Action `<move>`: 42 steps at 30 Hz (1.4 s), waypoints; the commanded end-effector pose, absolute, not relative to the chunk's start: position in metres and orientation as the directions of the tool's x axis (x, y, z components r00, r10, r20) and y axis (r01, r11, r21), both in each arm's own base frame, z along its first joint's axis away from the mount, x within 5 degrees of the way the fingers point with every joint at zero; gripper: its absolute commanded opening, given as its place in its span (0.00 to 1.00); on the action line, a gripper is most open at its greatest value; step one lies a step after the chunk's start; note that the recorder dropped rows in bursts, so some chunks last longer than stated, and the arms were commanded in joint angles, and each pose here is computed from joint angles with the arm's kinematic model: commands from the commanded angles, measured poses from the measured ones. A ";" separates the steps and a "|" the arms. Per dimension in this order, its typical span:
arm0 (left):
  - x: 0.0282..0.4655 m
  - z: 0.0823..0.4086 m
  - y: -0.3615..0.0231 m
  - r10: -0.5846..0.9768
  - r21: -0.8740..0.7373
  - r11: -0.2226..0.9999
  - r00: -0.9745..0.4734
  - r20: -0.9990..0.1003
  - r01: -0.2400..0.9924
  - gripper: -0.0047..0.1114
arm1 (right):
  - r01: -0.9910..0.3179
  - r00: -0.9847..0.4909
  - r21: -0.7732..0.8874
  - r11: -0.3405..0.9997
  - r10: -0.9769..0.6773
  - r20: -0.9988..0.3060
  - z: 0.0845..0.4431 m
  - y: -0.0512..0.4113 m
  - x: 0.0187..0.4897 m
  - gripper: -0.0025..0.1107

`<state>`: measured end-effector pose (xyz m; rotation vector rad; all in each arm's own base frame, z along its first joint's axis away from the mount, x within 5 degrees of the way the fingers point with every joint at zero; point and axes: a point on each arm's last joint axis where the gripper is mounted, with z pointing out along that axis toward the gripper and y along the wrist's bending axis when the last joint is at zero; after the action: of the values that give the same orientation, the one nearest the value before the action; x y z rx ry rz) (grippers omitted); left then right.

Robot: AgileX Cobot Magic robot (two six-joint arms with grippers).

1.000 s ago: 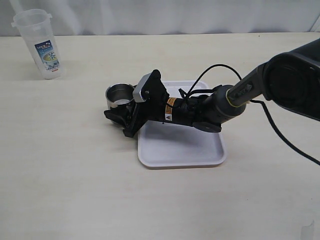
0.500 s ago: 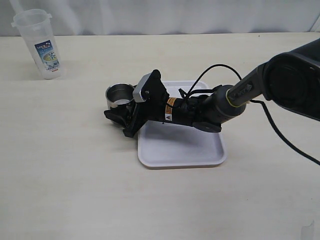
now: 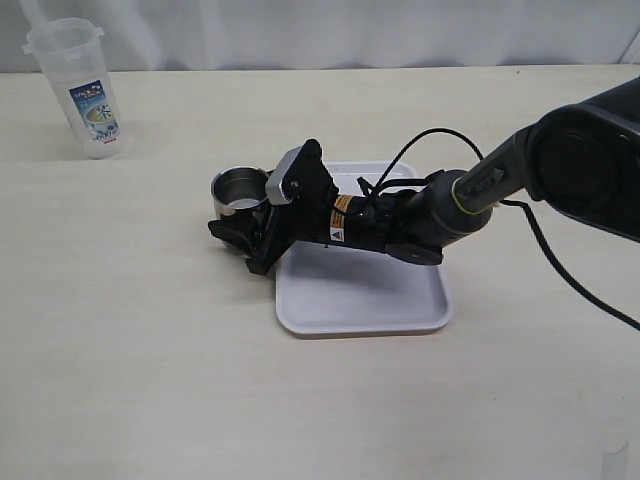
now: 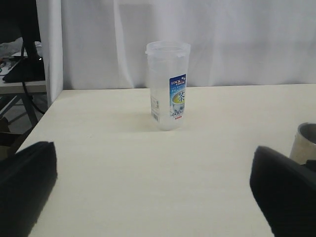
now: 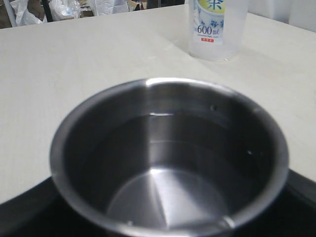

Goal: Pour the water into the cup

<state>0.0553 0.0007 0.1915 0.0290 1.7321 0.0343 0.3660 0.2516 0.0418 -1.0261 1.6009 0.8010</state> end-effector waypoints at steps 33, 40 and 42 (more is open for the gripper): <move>0.054 0.185 0.001 0.041 0.041 0.999 -0.224 -0.974 0.003 0.92 | -0.908 -0.120 0.002 0.418 -0.257 -0.959 0.039 0.250 0.365 0.06; 0.054 0.185 0.001 0.041 0.041 0.999 -0.222 -0.974 0.003 0.92 | -0.908 -0.120 0.002 0.418 -0.257 -0.959 0.039 0.250 0.365 0.06; 0.054 0.185 0.001 0.041 0.041 0.999 -0.222 -0.974 0.003 0.92 | -0.908 -0.120 0.002 0.418 -0.257 -0.959 0.039 0.250 0.365 0.06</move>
<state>0.0541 0.0009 0.1856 0.0281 1.7985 0.0356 0.3660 0.2516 0.0418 -1.0261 1.6009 0.8010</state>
